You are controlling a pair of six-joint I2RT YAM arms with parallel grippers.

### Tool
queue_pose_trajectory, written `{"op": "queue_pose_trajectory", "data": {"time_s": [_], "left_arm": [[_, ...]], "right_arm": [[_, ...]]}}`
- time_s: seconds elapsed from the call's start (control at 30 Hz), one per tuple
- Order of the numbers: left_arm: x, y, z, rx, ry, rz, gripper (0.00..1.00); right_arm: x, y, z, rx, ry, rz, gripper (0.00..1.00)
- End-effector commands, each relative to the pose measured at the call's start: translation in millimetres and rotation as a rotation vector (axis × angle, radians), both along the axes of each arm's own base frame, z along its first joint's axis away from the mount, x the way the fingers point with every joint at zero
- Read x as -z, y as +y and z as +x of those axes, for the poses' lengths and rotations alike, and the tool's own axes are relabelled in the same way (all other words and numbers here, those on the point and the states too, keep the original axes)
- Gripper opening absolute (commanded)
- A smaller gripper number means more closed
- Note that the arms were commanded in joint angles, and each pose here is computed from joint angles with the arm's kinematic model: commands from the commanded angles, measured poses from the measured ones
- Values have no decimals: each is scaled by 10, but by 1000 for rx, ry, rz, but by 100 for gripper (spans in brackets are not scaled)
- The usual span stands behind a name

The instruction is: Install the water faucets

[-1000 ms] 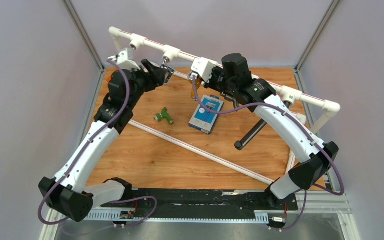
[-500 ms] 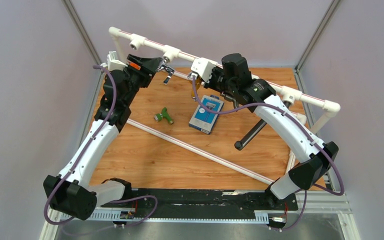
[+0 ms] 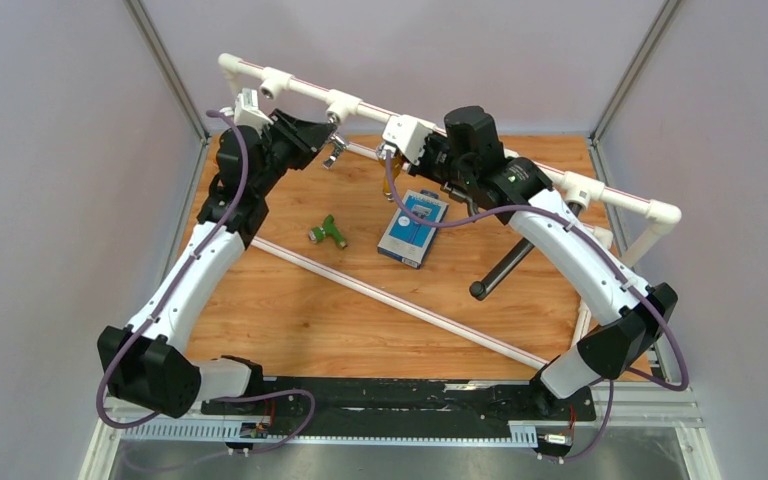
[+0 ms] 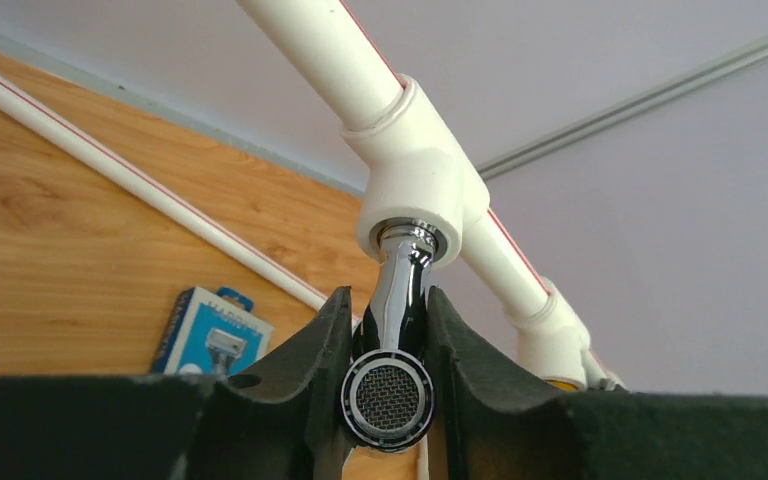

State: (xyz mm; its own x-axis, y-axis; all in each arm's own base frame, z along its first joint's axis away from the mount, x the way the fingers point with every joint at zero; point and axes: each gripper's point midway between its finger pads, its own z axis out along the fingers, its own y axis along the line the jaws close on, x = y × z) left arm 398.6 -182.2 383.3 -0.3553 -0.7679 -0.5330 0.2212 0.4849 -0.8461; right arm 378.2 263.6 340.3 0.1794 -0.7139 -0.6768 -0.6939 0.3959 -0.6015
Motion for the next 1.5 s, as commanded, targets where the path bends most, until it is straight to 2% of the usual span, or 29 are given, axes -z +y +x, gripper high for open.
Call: {"op": "queue_pose_trajectory", "data": {"time_s": [0.0, 0.07, 0.1, 0.13, 0.17, 0.27, 0.33, 0.47, 0.53, 0.57, 0.63, 0.67, 0.73, 0.87, 0.93, 0.97, 1.0, 1.03, 1.07, 1.1, 1.2, 1.27, 1.47], "left_arm": [[-383, 49, -82, 19, -223, 345, 12], [-266, 119, -94, -19, -248, 615, 10], [-176, 211, -87, -35, -284, 822, 10], [-164, 169, -131, -70, -293, 919, 11], [-104, 135, -167, -74, -342, 1116, 12], [-15, 113, -185, -96, -411, 1419, 14], [2, 72, -202, -90, -505, 1644, 16], [87, 9, -244, -39, -601, 1856, 26], [86, -44, -276, -8, -629, 1864, 37], [48, -50, -299, -8, -641, 1845, 39], [-131, -40, -367, -50, -650, 1747, 50], [-210, -53, -398, -75, -636, 1650, 59], [-412, -66, -506, -99, -645, 1489, 66], [-629, -53, -670, -92, -567, 1158, 78], [-688, -9, -750, -86, -526, 985, 81], [-763, 7, -816, -95, -493, 838, 82], [-742, 78, -803, -99, -468, 784, 83], [-832, 113, -883, -104, -435, 643, 83], [-838, 230, -883, -123, -412, 587, 84], [-793, 252, -891, -128, -345, 457, 85], [-747, 524, -883, -204, -211, 220, 85], [-657, 588, -881, -219, -96, 6, 85], [-298, 351, -777, -141, 146, -319, 84]], "right_arm": [[657, 65, -257, -58, 202, -112, 1], [650, 59, -250, -56, 200, -111, 1], [656, 65, -257, -58, 202, -112, 1], [650, 71, -265, -61, 201, -110, 1], [663, 67, -255, -58, 203, -113, 1], [667, 70, -251, -58, 203, -113, 1], [645, 67, -250, -57, 198, -110, 1], [631, 57, -263, -57, 195, -108, 1], [645, 60, -255, -56, 196, -109, 1], [660, 57, -250, -54, 198, -114, 1], [651, 62, -248, -54, 197, -111, 1], [671, 63, -250, -56, 200, -114, 1], [669, 70, -252, -58, 201, -111, 0], [675, 76, -253, -61, 203, -110, 0], [682, 70, -256, -60, 204, -112, 1], [675, 69, -253, -58, 202, -112, 1], [682, 69, -250, -59, 204, -111, 1], [684, 68, -252, -59, 205, -112, 1], [685, 78, -255, -62, 206, -112, 1], [697, 76, -257, -62, 208, -113, 1], [689, 88, -251, -65, 207, -110, 1], [691, 84, -251, -63, 208, -112, 1], [679, 84, -252, -64, 204, -109, 1]]}}
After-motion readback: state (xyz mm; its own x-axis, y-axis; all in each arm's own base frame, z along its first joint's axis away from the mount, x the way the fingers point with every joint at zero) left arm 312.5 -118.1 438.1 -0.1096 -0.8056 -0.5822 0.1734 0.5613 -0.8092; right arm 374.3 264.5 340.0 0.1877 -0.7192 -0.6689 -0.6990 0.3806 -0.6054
